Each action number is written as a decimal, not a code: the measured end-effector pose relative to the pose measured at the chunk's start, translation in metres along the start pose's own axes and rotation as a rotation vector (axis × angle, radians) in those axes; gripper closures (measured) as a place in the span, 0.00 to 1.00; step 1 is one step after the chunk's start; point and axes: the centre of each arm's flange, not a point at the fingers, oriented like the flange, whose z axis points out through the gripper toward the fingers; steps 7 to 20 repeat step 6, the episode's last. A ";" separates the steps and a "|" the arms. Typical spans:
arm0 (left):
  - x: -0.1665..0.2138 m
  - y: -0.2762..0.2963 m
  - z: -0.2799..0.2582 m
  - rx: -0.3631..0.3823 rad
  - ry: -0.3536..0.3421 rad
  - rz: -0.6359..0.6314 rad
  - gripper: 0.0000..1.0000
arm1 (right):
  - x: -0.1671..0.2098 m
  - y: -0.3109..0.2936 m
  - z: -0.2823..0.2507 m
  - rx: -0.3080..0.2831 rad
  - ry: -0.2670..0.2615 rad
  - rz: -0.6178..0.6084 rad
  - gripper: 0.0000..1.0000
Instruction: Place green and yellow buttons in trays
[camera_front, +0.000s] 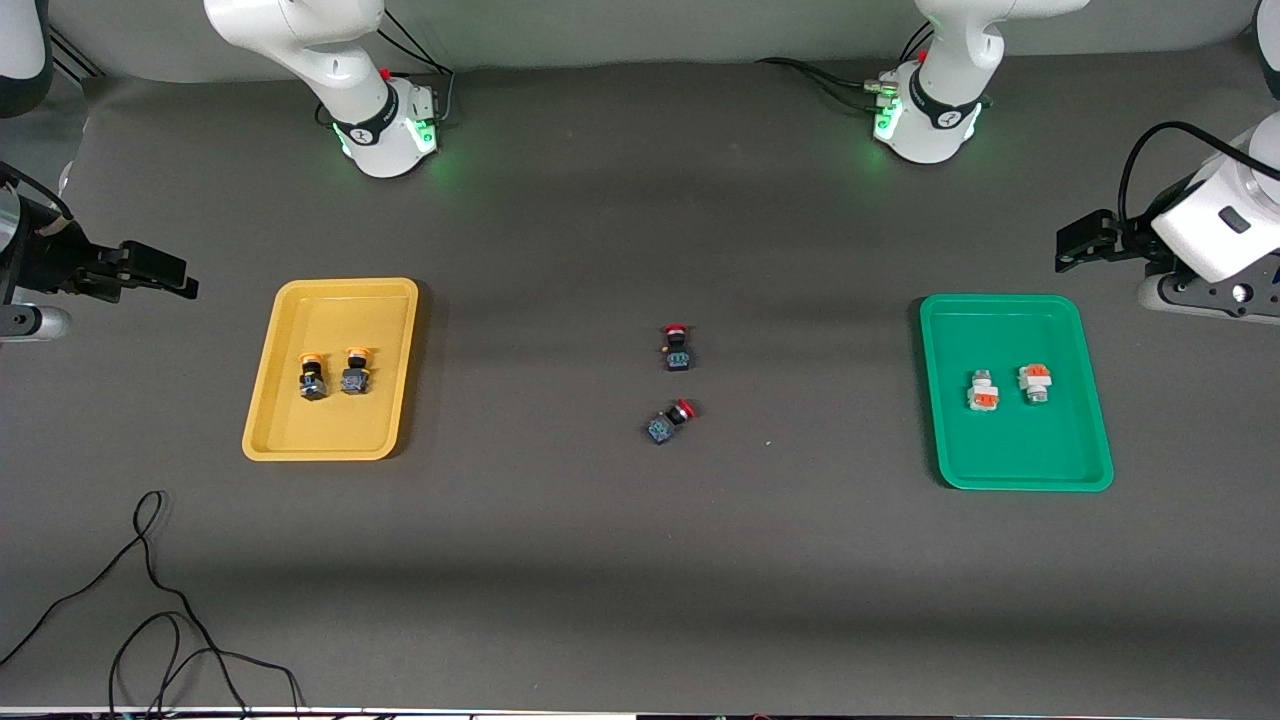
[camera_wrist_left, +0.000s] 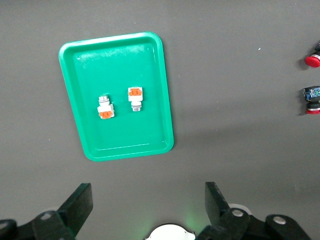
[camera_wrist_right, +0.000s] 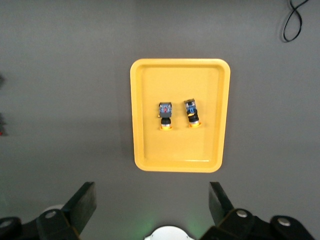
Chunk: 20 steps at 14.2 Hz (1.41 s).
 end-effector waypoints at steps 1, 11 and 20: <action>0.000 0.000 0.000 0.000 0.000 -0.001 0.00 | -0.002 0.000 0.001 0.000 -0.017 -0.001 0.00; 0.000 -0.001 0.000 0.000 0.000 -0.001 0.00 | -0.006 0.000 0.005 0.000 -0.055 -0.005 0.00; 0.000 -0.001 0.000 0.000 0.000 -0.001 0.00 | -0.006 0.000 0.005 0.000 -0.055 -0.005 0.00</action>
